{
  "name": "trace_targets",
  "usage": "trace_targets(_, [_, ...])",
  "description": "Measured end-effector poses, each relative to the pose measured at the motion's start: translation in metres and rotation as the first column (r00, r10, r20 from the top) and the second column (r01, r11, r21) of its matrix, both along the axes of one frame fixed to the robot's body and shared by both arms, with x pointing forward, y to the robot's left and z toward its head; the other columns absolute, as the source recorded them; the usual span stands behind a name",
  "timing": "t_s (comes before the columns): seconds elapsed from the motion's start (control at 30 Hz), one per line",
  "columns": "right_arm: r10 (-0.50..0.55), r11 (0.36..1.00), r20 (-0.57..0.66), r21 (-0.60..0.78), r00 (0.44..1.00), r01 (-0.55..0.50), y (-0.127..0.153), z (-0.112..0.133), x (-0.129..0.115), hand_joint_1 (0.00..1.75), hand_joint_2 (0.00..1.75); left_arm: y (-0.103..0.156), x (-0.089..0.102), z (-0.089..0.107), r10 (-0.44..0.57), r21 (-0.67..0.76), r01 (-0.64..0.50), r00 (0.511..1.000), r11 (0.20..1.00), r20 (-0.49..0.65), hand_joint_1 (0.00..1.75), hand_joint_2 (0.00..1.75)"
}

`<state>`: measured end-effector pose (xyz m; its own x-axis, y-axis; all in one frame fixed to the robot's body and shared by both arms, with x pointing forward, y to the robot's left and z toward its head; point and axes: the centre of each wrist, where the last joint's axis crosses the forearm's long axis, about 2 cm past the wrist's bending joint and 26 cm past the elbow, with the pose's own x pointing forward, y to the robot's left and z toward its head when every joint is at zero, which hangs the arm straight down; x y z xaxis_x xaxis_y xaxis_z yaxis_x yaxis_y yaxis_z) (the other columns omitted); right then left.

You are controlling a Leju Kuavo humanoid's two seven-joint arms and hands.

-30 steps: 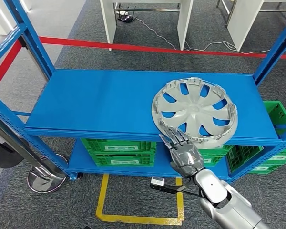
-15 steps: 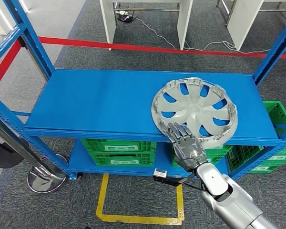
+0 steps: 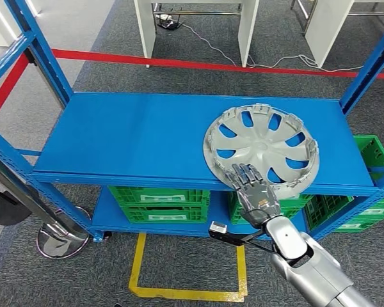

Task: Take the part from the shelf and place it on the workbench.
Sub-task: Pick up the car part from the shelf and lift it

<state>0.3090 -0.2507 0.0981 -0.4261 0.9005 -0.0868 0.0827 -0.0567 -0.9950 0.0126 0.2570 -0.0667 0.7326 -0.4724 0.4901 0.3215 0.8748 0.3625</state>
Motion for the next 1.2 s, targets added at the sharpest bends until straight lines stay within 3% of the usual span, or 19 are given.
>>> trace_targets(0.83, [-0.212, 0.976, -0.019, -0.045, 0.977, 0.211, -0.047, 0.003, 0.013, 0.00, 1.75, -0.003, -0.009, 0.006, 0.006, 0.011, -0.005, 0.999, 1.000, -0.037, 0.00, 0.00])
trace_targets(1.2, [-0.199, 0.980, -0.085, -0.035, 0.976, 0.196, -0.052, -0.013, -0.004, 0.00, 1.75, -0.003, -0.008, 0.007, 0.000, 0.014, 0.000, 0.999, 1.000, -0.032, 0.00, 0.00])
